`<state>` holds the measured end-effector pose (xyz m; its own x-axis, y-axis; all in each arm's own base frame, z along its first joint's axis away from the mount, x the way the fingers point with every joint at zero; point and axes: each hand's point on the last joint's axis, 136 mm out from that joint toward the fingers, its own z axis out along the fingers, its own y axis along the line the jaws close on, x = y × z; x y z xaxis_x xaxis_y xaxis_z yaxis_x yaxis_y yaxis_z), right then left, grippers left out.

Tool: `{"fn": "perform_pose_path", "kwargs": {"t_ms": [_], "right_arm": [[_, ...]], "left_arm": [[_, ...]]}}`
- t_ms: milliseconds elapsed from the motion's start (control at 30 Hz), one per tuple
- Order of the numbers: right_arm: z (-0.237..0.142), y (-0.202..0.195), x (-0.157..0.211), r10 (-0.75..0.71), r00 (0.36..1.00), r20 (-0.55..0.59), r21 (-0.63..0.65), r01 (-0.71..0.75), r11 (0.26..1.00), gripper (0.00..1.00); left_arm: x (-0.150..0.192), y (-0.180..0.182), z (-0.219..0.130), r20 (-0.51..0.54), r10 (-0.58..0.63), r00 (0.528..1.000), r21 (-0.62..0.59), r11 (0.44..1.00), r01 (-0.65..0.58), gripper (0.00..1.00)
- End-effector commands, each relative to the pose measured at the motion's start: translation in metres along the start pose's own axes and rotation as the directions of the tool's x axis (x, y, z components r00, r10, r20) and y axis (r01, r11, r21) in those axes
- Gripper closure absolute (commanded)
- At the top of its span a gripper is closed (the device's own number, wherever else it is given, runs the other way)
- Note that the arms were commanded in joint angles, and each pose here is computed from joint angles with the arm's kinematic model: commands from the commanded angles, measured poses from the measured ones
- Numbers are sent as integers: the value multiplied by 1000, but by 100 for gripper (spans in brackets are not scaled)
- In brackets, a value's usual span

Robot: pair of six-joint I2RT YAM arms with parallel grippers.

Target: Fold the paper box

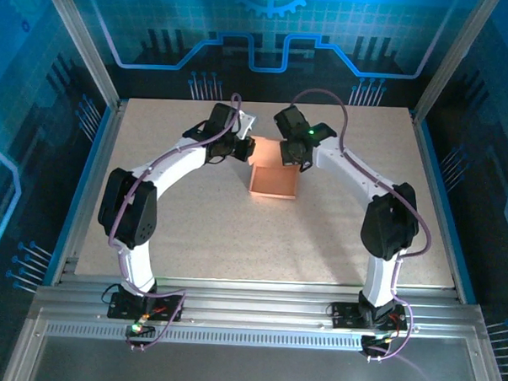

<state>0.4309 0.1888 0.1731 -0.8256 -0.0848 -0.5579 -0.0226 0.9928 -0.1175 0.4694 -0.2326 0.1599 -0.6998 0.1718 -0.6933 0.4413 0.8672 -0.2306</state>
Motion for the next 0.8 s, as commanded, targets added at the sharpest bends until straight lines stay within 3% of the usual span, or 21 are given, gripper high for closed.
{"fn": "perform_pose_path", "kwargs": {"t_ms": [0, 300, 767], "right_arm": [[-1, -1, -15, 145, 986, 83, 9, -146, 989, 100], [6, -6, -1, 203, 973, 110, 40, -209, 977, 100], [5, -10, 23, 302, 948, 105, 81, -311, 947, 100]], "left_arm": [[-12, 2, -9, 70, -106, 992, -38, 993, 109, 100], [-13, -2, 1, 159, -116, 980, -66, 990, 128, 100], [13, -12, 4, 177, -101, 979, -86, 989, 118, 100]]}}
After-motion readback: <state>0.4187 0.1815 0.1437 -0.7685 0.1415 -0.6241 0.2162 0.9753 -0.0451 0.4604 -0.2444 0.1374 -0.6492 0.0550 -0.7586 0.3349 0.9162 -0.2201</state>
